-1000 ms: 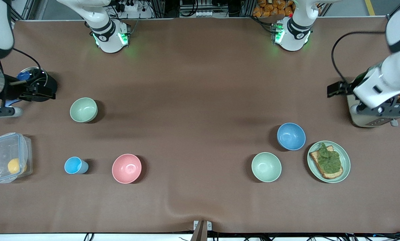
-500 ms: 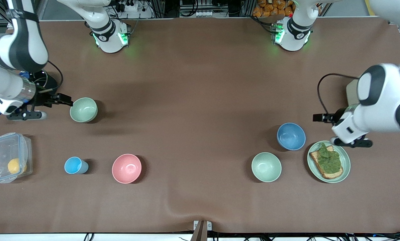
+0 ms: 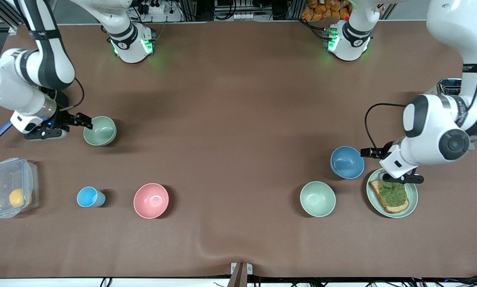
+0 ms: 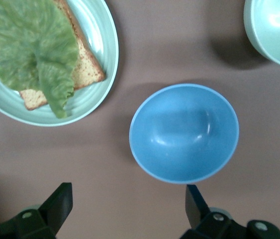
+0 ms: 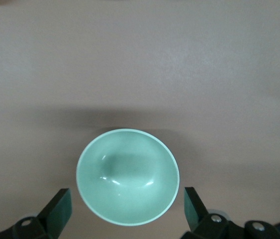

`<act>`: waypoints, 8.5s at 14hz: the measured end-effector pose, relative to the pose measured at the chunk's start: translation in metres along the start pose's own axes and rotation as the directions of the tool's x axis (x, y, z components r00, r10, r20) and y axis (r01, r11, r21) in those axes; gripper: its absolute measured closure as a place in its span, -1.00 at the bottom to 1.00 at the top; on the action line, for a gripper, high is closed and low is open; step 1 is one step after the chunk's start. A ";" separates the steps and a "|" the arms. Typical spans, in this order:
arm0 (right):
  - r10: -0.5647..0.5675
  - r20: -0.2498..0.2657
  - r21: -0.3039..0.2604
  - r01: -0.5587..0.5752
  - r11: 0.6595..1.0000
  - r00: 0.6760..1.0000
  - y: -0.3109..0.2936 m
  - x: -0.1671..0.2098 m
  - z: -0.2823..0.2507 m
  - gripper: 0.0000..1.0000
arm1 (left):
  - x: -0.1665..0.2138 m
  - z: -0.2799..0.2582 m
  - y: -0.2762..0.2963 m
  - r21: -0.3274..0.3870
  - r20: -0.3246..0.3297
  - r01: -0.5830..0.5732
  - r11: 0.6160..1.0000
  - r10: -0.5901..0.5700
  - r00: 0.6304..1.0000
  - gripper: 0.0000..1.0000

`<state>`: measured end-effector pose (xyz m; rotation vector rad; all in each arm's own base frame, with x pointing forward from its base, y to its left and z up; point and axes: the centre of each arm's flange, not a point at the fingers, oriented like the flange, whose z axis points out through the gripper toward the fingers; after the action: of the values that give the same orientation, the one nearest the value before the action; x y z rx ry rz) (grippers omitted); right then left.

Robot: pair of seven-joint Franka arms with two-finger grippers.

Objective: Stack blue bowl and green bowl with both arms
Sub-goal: 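Grasp the green bowl with the right gripper while the left gripper grasps the blue bowl, then slide the green bowl with the right gripper toward the table middle, then carry the blue bowl with the left gripper over the green bowl, then lower the blue bowl into the green bowl and open the left gripper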

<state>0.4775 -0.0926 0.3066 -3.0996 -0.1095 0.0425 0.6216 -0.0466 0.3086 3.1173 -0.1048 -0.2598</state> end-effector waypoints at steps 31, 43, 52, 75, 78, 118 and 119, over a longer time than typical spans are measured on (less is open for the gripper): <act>0.144 0.040 -0.001 -0.144 0.990 0.989 -0.097 0.036 0.021 0.93 | 0.011 0.109 -0.009 -0.015 -0.030 0.015 1.000 -0.016 0.999 -0.01; 0.411 0.038 0.118 -0.412 0.903 0.911 -0.347 0.004 0.008 0.93 | 0.004 0.026 0.025 -0.112 -0.077 0.097 0.989 -0.106 0.991 0.89; 0.485 0.014 0.171 -0.480 0.860 0.874 -0.482 -0.070 0.049 0.93 | -0.006 -0.002 0.068 -0.200 -0.063 0.142 0.969 -0.158 0.985 0.89; 0.801 0.109 0.004 -0.806 0.592 0.589 -0.484 -0.027 0.059 -1.00 | -0.020 0.006 0.103 -0.223 -0.027 0.136 0.965 -0.145 0.989 0.89; 0.879 0.182 -0.041 -0.890 0.454 0.440 -0.450 -0.005 0.062 -1.00 | -0.039 0.005 0.143 -0.299 0.017 0.155 0.942 -0.158 0.987 0.89; 0.945 0.296 -0.015 -0.989 0.148 0.137 -0.469 -0.024 0.148 -1.00 | -0.192 0.125 0.399 -0.246 0.146 0.186 0.951 -0.153 0.977 0.89; 0.945 0.296 -0.015 -0.989 0.148 0.137 -0.469 -0.024 0.148 -1.00 | -0.192 0.126 0.400 -0.246 0.149 0.186 0.951 -0.153 0.977 0.89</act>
<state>0.4164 0.3793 0.1787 -2.2753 1.8339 0.4285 0.3858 -0.4340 0.2229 2.8491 0.1834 -0.4380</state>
